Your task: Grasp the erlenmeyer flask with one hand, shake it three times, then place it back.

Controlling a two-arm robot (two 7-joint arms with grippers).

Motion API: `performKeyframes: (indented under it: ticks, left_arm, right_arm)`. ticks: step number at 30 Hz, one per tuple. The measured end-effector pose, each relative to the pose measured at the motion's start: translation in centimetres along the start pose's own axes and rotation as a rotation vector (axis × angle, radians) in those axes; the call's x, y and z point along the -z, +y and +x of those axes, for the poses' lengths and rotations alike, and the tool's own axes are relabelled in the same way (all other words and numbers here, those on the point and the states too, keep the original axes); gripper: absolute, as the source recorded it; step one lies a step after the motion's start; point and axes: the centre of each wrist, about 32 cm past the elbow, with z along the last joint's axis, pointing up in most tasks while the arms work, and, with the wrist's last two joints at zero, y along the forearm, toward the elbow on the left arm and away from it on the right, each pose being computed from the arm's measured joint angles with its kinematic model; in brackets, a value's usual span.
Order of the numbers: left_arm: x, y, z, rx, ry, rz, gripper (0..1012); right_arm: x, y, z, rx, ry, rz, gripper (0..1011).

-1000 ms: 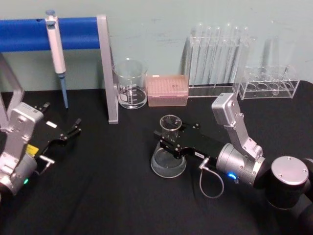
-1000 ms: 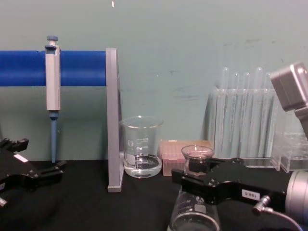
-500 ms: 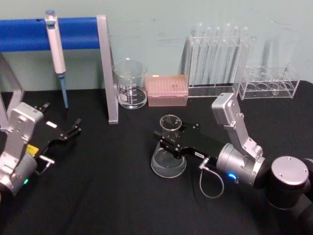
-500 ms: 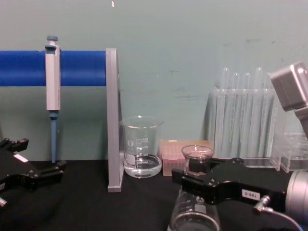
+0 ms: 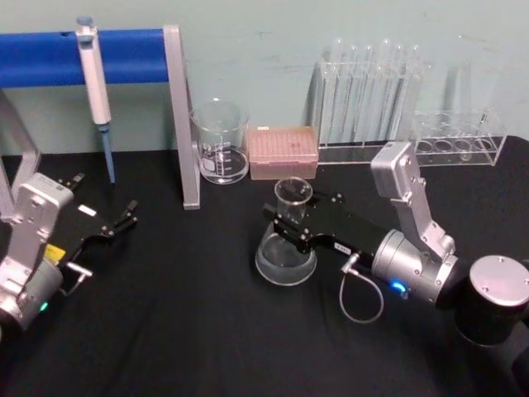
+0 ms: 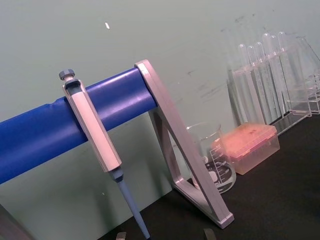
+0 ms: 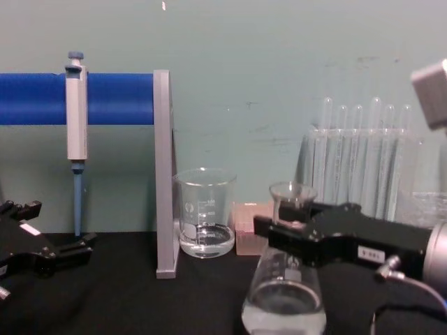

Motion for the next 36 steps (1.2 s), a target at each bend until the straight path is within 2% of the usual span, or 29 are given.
performKeyframes:
  ticks: [15, 36]
  left_arm:
    - [0.00, 0.00, 0.00, 0.000, 0.000, 0.000, 1001]
    - [0.00, 0.00, 0.00, 0.000, 0.000, 0.000, 1001]
  right_arm:
    - [-3.6, 0.0, 0.4, 0.045, -0.019, 0.044, 449]
    - [-6.7, -0.5, 0.7, 0.077, -0.043, 0.078, 449]
